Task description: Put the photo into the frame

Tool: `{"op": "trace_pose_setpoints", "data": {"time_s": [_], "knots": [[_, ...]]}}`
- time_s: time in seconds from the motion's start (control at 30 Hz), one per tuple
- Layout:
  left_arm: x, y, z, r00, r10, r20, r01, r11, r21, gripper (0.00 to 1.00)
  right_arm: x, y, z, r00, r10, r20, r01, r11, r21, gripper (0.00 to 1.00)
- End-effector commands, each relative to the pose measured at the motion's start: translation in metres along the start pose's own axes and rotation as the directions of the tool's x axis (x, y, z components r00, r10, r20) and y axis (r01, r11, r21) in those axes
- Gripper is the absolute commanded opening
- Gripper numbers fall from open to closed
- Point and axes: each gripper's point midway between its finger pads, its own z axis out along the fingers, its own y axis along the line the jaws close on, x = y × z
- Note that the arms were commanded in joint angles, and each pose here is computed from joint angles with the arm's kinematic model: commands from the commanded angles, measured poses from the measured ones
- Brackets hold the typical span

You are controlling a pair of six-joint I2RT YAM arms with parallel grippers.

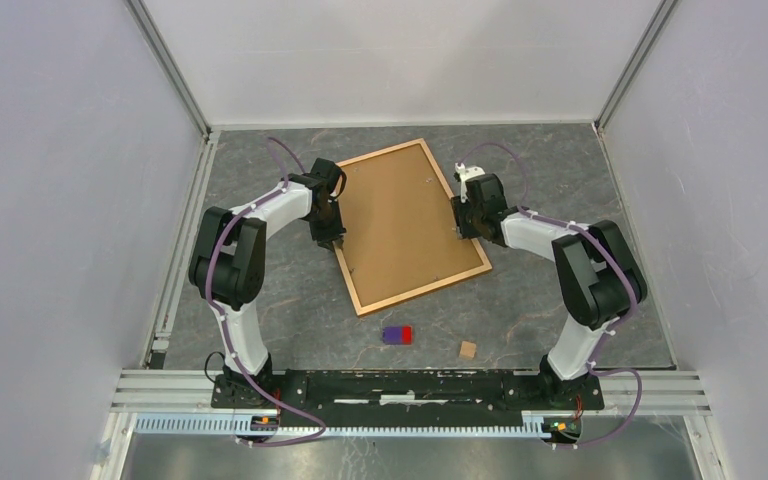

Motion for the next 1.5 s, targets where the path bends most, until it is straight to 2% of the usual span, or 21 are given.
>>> {"op": "trace_pose_setpoints", "data": {"time_s": [0.0, 0.2, 0.3, 0.47, 0.57, 0.9, 1.23, 1.47], "knots": [[-0.009, -0.018, -0.013, 0.997, 0.073, 0.024, -0.074, 0.994, 0.076, 0.02, 0.016, -0.007, 0.008, 0.997, 0.045, -0.065, -0.041, 0.997, 0.067, 0.41], [-0.008, -0.020, -0.014, 0.997, 0.074, 0.022, -0.075, 0.994, 0.083, 0.02, 0.020, -0.002, 0.005, 0.989, 0.136, -0.055, -0.133, 0.989, 0.058, 0.31], [-0.008, -0.020, -0.014, 0.997, 0.074, 0.024, -0.075, 0.994, 0.084, 0.02, 0.012, 0.009, 0.002, 0.998, 0.055, -0.035, -0.056, 0.998, -0.026, 0.40], [-0.009, -0.021, -0.016, 0.997, 0.070, 0.022, -0.072, 0.993, 0.094, 0.02, 0.015, 0.001, -0.008, 0.996, -0.092, -0.018, 0.092, 0.995, -0.028, 0.55], [-0.010, -0.021, -0.017, 0.997, 0.070, 0.028, -0.072, 0.993, 0.092, 0.02, 0.014, 0.004, -0.013, 0.992, -0.127, 0.014, 0.127, 0.990, -0.055, 0.57], [-0.010, -0.019, -0.014, 0.998, 0.067, 0.023, -0.068, 0.994, 0.085, 0.02, -0.003, 0.007, -0.030, 0.987, -0.122, 0.104, 0.129, 0.990, -0.064, 0.59], [-0.010, -0.019, -0.014, 0.998, 0.066, 0.022, -0.068, 0.994, 0.090, 0.02, -0.002, 0.011, -0.006, 0.990, -0.125, 0.069, 0.130, 0.988, -0.080, 0.57], [-0.010, -0.019, -0.014, 0.998, 0.064, 0.019, -0.066, 0.994, 0.091, 0.02, 0.001, 0.010, -0.005, 0.990, -0.126, 0.057, 0.130, 0.989, -0.074, 0.51]]}}
